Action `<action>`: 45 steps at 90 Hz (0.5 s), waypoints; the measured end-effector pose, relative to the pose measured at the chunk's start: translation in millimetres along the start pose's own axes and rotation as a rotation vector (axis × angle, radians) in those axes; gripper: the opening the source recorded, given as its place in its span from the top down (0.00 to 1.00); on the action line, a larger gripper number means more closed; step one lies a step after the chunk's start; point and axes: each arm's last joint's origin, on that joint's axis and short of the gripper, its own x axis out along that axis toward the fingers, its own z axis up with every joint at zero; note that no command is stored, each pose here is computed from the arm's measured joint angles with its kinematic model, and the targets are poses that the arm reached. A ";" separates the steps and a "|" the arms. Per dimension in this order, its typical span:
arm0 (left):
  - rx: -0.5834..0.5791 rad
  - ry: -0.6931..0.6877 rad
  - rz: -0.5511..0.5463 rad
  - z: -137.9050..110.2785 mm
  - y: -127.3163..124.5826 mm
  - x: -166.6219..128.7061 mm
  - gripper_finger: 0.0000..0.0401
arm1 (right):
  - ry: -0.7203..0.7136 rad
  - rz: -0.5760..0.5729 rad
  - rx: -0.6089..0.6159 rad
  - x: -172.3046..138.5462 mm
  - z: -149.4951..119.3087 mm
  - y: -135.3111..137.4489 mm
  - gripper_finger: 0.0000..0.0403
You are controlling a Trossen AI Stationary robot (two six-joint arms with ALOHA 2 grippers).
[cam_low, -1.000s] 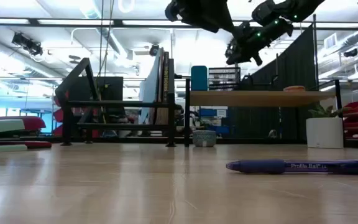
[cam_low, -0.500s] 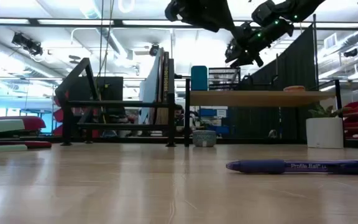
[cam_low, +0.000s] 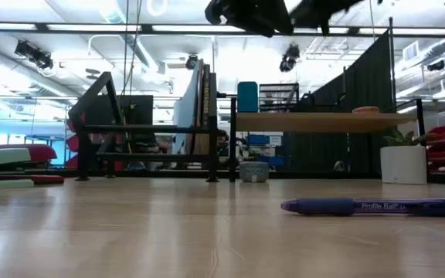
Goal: Stock shelves
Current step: Put the blue ball pen into the pen organizer on the shelf
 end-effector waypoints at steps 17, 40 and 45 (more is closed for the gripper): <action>0.012 0.091 -0.406 -9.3 -13.4 -1.4 0.53 | -0.014 0.312 -0.104 -26.9 -6.2 78.9 0.60; -0.064 0.301 -0.891 -40.7 -56.5 4.1 0.53 | 0.094 0.434 -0.056 -52.1 -60.7 150.6 0.60; -0.054 0.303 -0.943 -47.4 -70.1 4.6 0.53 | 0.108 0.420 -0.044 -55.6 -75.9 162.9 0.60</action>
